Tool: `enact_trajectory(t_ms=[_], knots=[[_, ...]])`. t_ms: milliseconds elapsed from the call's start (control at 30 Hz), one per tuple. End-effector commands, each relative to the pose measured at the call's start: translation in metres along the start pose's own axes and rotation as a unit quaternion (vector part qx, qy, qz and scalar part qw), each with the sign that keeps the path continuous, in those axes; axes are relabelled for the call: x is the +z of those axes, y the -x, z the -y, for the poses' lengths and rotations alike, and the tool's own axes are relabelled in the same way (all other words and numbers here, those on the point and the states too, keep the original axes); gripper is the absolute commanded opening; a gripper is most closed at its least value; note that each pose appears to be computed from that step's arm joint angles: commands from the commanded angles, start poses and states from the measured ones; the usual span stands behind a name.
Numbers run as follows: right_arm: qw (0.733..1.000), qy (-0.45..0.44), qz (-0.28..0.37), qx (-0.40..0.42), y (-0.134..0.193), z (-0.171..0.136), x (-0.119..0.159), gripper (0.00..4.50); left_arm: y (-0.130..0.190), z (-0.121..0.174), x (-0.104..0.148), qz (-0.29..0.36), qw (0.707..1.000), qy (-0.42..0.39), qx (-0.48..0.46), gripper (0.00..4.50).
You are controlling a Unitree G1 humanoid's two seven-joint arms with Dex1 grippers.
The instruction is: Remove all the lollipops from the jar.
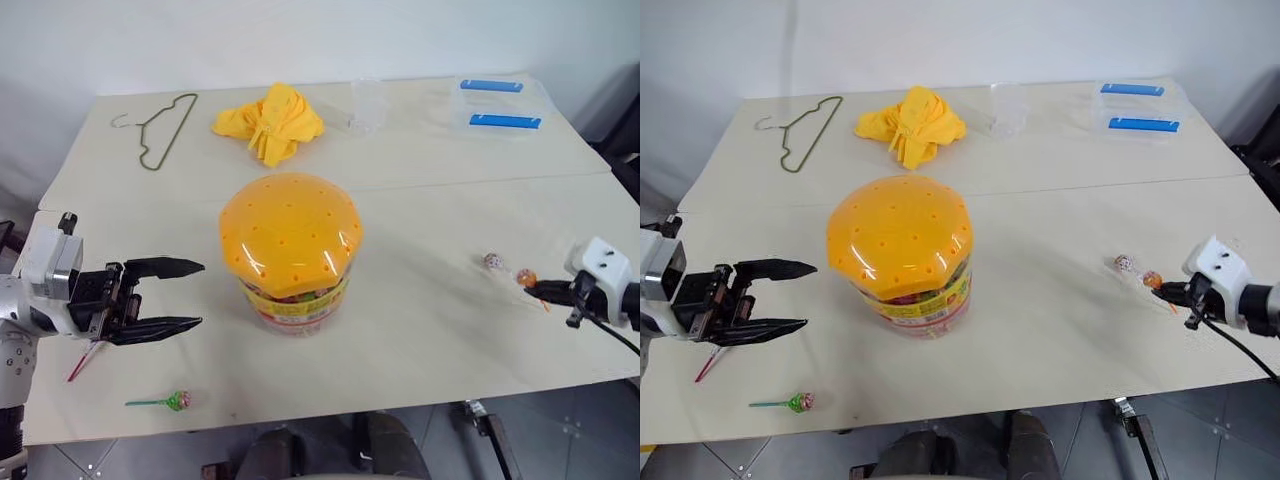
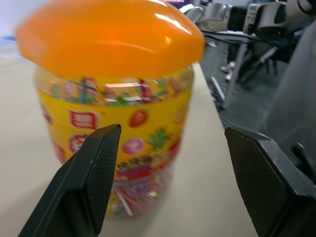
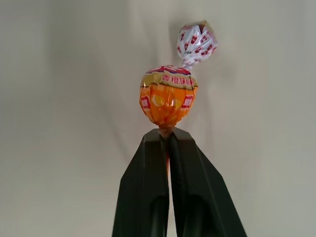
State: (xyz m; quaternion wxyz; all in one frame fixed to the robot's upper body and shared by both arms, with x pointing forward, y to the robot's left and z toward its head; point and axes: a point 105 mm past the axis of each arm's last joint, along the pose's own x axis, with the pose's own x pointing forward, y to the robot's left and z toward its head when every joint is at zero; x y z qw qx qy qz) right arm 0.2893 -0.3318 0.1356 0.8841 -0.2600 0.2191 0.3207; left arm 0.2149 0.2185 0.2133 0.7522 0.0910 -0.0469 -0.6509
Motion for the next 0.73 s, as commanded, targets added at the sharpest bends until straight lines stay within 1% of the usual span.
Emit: enact_trajectory(t_ms=[33, 67, 133, 267, 333, 400, 500, 567, 633, 733], knots=[[0.999, 0.012, 0.038, -0.022, 0.010, 0.009, 0.012, 1.35, 0.012, 0.003, 0.008, -0.019, 0.999, -0.021, 0.015, 3.56], [0.999, 0.011, 0.046, -0.021, 0.011, 0.009, 0.013, 1.77, 0.015, 0.001, 0.008, -0.021, 0.999, -0.019, 0.025, 3.56], [0.998, 0.019, 0.065, -0.019, 0.014, 0.010, 0.020, 2.40, 0.018, -0.001, 0.008, -0.021, 0.999, -0.017, 0.042, 3.56], [0.981, 0.051, 0.188, 0.022, 0.028, 0.000, 0.051, 3.80, 0.025, -0.006, 0.001, -0.038, 0.995, 0.005, 0.090, 3.56], [0.965, 0.076, 0.248, 0.028, 0.034, -0.007, 0.067, 4.47, 0.033, -0.012, -0.008, -0.069, 0.989, 0.006, 0.128, 3.56], [0.953, 0.090, 0.288, 0.035, 0.037, -0.015, 0.079, 4.47, 0.040, -0.014, -0.014, -0.088, 0.985, 0.001, 0.145, 3.56], [0.930, 0.096, 0.326, 0.139, 0.037, -0.056, 0.104, 4.47, 0.059, -0.018, -0.027, -0.119, 0.974, -0.007, 0.195, 3.56], [0.916, 0.113, 0.340, 0.181, 0.032, -0.078, 0.115, 4.47, 0.067, -0.018, -0.035, -0.125, 0.967, -0.008, 0.220, 3.56], [0.904, 0.134, 0.358, 0.192, 0.026, -0.093, 0.122, 4.47, 0.070, -0.017, -0.041, -0.124, 0.964, -0.007, 0.234, 3.56], [0.891, 0.149, 0.382, 0.193, 0.016, -0.105, 0.129, 4.47, 0.068, -0.011, -0.048, -0.118, 0.961, 0.000, 0.248, 3.56]])
